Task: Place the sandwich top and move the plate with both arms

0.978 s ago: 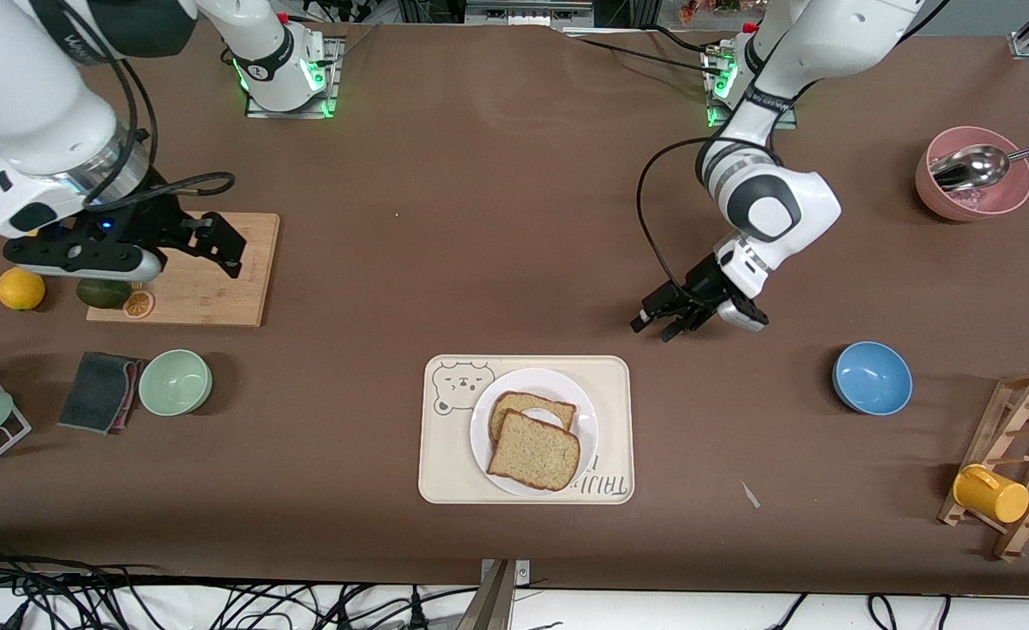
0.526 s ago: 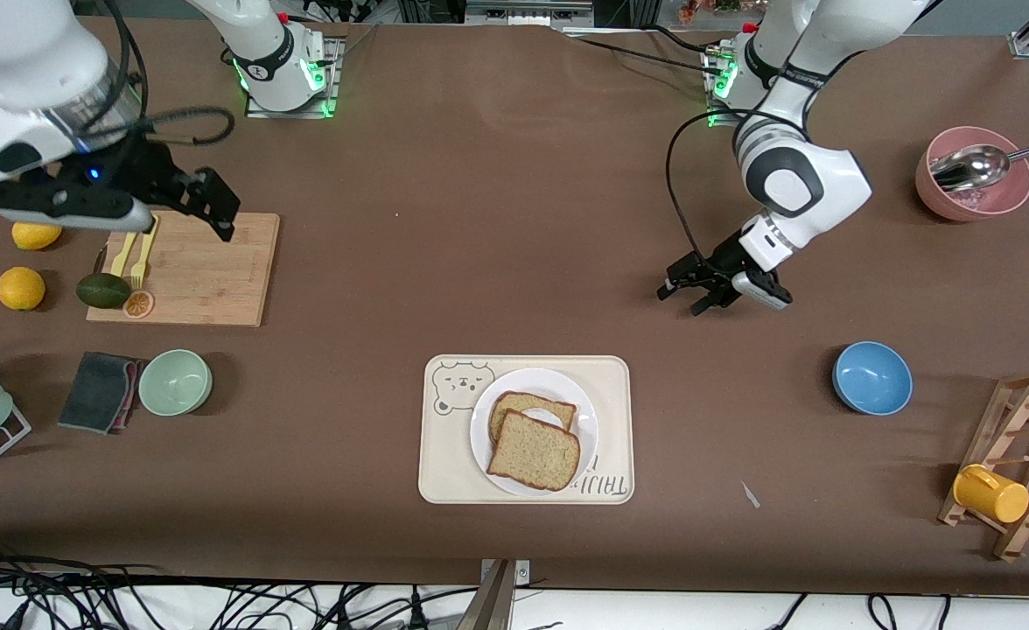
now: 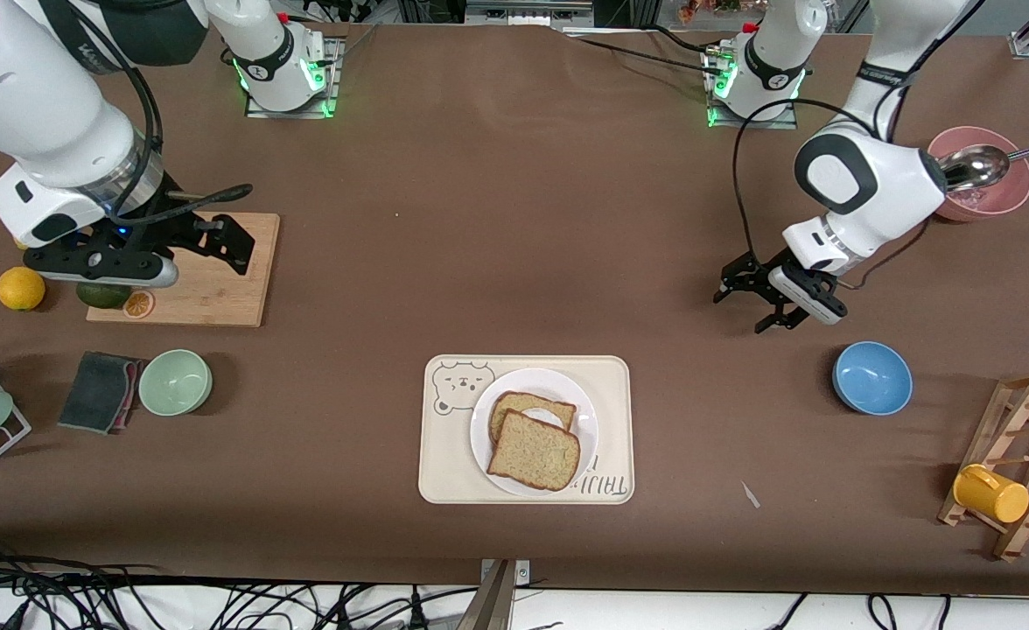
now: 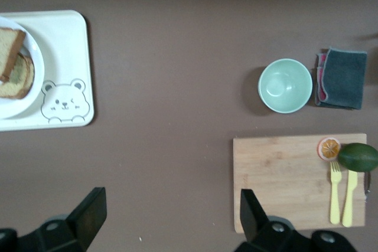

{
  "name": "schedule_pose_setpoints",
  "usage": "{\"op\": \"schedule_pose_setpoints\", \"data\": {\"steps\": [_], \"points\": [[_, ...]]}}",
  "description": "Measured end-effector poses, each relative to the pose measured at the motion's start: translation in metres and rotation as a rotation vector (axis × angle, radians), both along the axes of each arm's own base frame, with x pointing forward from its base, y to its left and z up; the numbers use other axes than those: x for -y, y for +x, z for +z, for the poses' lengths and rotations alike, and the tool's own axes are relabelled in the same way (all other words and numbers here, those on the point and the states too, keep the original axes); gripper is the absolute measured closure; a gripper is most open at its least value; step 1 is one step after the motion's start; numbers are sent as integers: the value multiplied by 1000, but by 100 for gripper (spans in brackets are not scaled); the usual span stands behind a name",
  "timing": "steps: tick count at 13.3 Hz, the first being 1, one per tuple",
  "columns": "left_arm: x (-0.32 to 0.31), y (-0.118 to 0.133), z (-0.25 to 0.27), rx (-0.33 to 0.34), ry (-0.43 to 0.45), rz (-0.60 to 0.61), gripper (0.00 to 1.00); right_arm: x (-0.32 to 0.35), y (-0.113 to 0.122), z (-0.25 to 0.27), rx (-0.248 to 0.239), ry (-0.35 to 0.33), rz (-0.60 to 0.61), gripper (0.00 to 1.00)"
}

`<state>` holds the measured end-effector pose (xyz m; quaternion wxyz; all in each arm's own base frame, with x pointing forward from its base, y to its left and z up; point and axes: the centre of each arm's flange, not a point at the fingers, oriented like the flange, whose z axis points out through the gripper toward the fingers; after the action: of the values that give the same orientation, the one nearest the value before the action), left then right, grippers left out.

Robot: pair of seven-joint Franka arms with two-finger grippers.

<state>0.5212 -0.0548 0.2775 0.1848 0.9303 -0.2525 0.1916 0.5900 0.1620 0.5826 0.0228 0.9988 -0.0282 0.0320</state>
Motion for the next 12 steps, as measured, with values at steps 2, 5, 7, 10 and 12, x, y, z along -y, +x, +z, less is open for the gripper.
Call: {"op": "schedule_pose_setpoints", "data": {"steps": [2,5,7,10,12], "points": [[-26,-2,21,-43,40,-121,0,15,-3,14,3,14,-15,0],[-68,1,62,-172,93,-155,0,30,-7,27,7,35,-42,0],[-65,10,85,-228,113,-97,0,42,-2,18,-9,30,-63,0],[-56,16,100,-330,179,28,0,76,7,9,-23,23,-101,0],[-49,22,111,-370,227,148,0,98,10,11,-20,25,-125,0]]}}
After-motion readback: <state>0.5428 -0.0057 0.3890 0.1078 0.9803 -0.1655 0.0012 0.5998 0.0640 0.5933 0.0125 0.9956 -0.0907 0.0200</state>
